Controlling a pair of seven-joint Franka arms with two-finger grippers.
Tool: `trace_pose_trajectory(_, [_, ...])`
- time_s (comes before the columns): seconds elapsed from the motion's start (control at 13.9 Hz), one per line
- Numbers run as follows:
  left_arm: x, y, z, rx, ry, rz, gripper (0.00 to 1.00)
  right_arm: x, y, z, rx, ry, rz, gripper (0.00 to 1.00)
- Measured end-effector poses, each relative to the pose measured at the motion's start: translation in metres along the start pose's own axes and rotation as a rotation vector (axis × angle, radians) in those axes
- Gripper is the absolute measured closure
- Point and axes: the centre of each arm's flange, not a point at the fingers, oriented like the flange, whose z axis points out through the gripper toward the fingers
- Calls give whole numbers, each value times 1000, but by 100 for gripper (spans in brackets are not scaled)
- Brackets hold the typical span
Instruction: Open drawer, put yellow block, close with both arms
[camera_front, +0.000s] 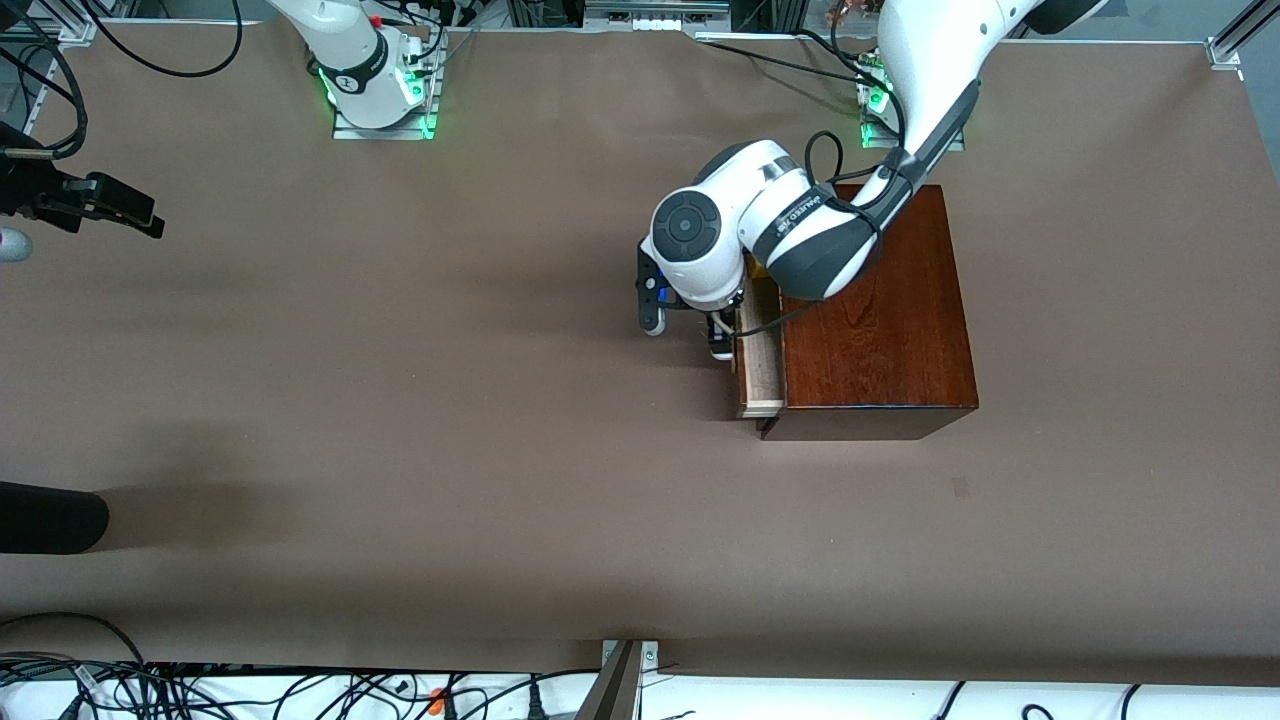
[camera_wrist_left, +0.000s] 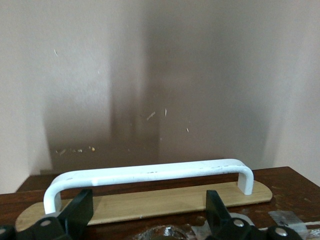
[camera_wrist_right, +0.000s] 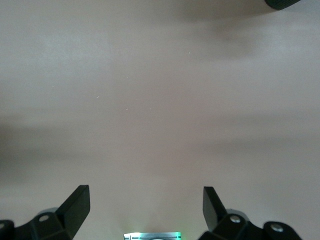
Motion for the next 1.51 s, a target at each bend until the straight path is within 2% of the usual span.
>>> trace_pose_trajectory(0.5, [-38, -20, 6, -47, -43, -56, 0, 0, 0, 0, 0, -1, 0, 0])
trace_pose_trajectory(0.79, [-36, -20, 5, -39, -39, -75, 0, 0, 0, 0, 0, -1, 0, 0])
trace_pose_trajectory(1.01, [-28, -18, -8, -6, -12, -192, 0, 0, 0, 0, 0, -1, 0, 0])
trace_pose_trajectory(1.23, [-14, -12, -38, 28, 42, -393, 0, 0, 0, 0, 0, -1, 0, 0])
trace_pose_trajectory(1.37, [-14, -9, -72, 4, 117, -547, 0, 0, 0, 0, 0, -1, 0, 0])
trace_pose_trajectory(1.51, [-34, -8, -113, -5, 148, -658, 0, 0, 0, 0, 0, -2, 0, 0])
